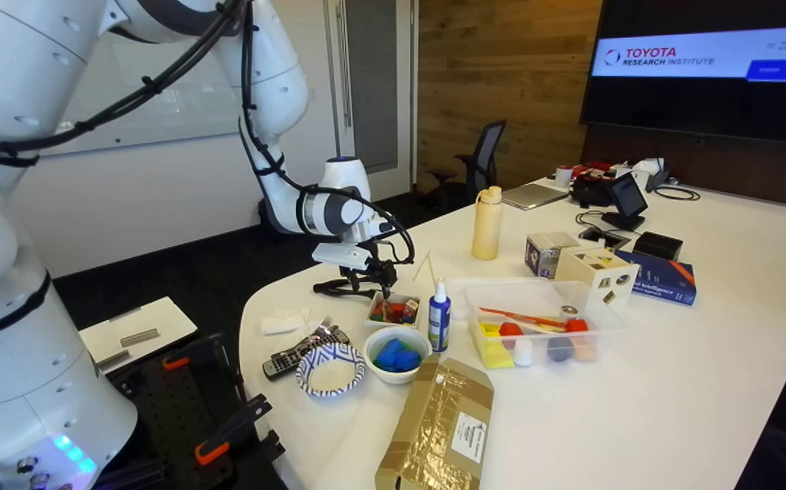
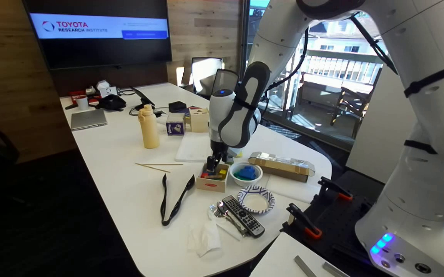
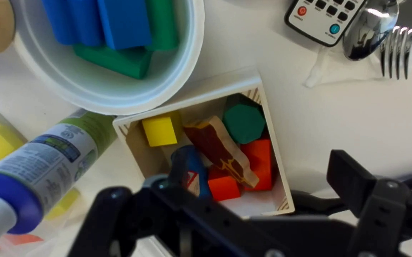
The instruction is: Pick up the object from the box and put it on the plate
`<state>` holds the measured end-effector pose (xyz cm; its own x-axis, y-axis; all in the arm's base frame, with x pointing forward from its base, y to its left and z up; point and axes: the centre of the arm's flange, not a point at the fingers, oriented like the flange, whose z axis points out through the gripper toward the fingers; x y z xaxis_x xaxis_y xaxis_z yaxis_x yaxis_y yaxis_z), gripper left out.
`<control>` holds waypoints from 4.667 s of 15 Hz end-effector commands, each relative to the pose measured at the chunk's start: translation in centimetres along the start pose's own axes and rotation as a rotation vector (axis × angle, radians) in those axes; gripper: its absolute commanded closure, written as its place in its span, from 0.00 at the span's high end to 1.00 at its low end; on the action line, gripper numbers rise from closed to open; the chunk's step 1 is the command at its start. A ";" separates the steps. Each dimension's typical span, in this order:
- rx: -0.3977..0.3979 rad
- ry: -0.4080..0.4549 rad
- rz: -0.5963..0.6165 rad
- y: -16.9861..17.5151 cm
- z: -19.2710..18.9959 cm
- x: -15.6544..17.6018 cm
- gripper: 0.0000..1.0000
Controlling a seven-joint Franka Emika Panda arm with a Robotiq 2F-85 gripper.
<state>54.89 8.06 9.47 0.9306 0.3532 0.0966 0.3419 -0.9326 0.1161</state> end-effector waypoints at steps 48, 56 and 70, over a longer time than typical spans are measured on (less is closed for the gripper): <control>-0.124 0.065 0.070 1.9 -0.6 4.8 0.04; -0.116 -0.078 0.202 0.6 -7.4 0.2 0.04; -0.335 -0.302 0.501 -8.1 -0.7 -10.1 0.04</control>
<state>43.17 12.21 9.12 0.9852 -0.1584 -0.0652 -0.1185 -0.9052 0.4081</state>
